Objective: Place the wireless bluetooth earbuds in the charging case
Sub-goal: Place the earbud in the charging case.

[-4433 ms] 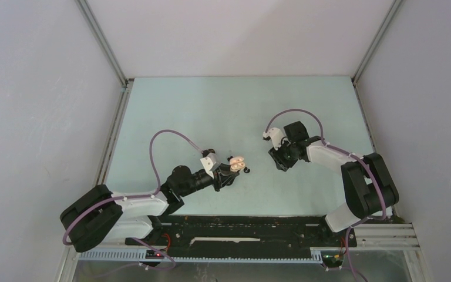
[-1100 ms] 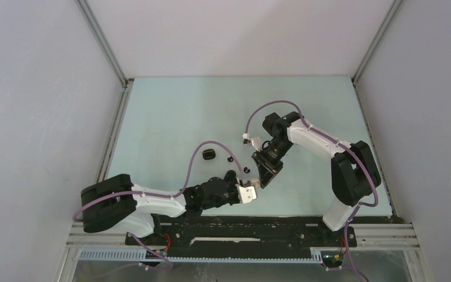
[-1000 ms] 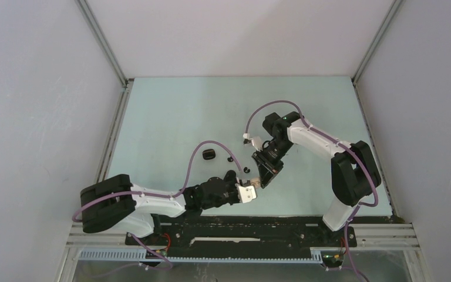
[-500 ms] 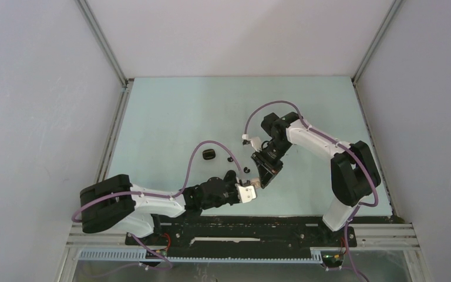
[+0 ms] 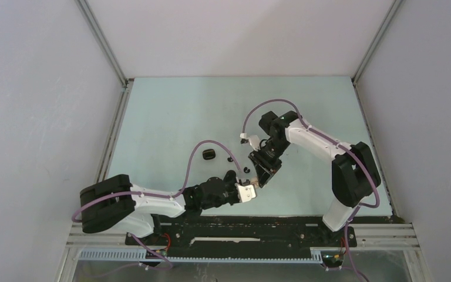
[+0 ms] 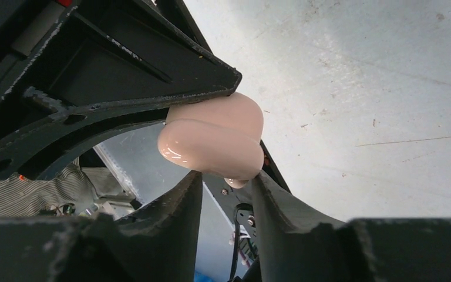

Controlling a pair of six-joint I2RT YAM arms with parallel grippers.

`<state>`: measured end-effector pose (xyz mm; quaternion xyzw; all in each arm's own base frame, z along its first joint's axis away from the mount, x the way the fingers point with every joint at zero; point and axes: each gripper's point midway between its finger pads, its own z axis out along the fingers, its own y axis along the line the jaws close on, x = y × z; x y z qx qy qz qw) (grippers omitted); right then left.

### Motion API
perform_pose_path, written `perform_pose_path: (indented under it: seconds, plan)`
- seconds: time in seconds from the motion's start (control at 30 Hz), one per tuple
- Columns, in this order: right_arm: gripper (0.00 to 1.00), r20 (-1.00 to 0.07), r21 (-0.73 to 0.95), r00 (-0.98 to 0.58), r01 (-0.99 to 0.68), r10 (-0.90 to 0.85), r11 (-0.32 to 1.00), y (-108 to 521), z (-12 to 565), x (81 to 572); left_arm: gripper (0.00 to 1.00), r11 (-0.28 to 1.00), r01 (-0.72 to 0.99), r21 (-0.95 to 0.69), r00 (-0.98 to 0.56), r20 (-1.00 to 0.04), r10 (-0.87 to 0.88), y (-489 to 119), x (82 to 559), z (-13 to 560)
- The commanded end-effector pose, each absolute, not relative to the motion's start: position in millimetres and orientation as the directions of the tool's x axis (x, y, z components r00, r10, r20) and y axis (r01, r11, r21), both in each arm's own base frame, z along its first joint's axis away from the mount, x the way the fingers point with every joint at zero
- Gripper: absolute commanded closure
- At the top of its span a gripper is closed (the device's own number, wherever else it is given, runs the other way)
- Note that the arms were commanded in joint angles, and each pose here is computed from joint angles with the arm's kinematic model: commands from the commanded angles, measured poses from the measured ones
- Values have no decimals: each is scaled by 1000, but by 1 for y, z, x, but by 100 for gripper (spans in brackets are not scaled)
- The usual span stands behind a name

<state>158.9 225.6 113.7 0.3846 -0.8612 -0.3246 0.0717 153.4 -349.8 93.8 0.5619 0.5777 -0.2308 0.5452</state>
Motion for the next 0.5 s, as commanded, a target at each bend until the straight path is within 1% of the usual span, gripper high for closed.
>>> perform_pose_path:
  seconds: [0.0, 0.17, 0.37, 0.47]
  plan:
    - [58, -237, 595, -707, -648, -666, 475, 229, 142, 174, 100, 286, 903, 322, 239, -927, 289, -360, 151, 122]
    - [51, -271, 602, -735, -633, -622, 487, 219, 155, 179, 100, 308, 910, 278, 211, -949, 234, -356, 154, 130]
    - [47, -325, 606, -749, -634, -578, 481, 210, 173, 182, 100, 327, 922, 206, 164, -975, 151, -350, 160, 141]
    - [46, -396, 601, -737, -659, -547, 453, 200, 189, 183, 100, 328, 929, 171, 142, -984, 111, -346, 161, 145]
